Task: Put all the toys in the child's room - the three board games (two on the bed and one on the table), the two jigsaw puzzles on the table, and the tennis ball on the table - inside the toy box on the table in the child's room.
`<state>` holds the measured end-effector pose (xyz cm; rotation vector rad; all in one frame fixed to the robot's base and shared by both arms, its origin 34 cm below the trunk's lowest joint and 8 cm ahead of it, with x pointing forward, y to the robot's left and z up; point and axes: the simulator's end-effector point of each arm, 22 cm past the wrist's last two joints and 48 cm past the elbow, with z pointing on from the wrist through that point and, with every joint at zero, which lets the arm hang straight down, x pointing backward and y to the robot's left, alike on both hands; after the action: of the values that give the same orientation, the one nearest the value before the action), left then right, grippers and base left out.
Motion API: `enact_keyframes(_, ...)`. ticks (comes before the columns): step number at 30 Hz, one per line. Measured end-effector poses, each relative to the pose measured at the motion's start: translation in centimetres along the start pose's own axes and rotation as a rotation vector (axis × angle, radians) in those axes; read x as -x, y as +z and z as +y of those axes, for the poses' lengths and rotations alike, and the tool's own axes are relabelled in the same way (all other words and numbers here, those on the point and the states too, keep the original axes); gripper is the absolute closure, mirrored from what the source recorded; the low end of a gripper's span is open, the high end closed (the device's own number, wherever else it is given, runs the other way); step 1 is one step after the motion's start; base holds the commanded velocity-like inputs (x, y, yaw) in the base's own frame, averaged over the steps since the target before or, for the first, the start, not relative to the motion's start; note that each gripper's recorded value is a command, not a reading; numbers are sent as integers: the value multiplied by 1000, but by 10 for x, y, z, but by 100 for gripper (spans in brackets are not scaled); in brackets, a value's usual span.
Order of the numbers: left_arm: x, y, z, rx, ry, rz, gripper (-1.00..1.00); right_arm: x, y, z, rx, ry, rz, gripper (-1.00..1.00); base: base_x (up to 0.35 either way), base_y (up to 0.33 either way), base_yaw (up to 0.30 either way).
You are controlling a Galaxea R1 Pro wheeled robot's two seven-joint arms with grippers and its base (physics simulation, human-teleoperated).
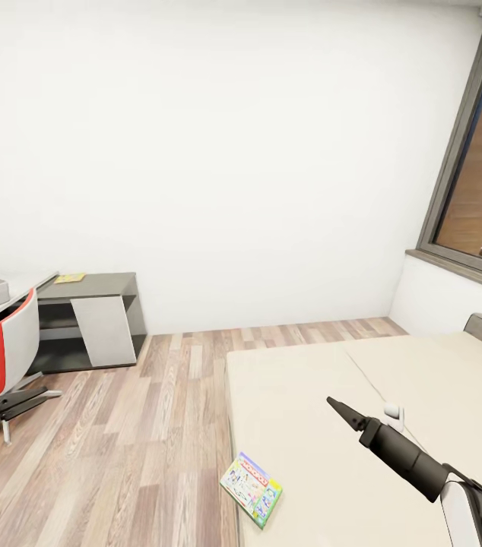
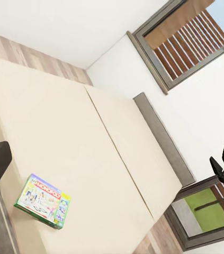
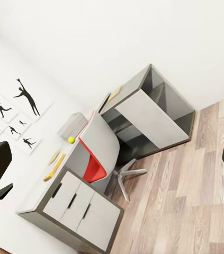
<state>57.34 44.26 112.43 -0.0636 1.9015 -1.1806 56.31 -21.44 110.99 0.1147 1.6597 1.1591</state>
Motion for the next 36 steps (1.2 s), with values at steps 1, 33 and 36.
enact_keyframes(1,0,0,0,0,0,0,-100,0,0,0,0,0,0,-100,0,0,0)
enact_keyframes(33,0,0,0,0,0,0,-100,0,0,0,-2,-2,-1,-100,0,113,0)
enact_keyframes(36,0,0,0,0,0,0,-100,0,0,0,-2,-2,-1,-100,0,173,0)
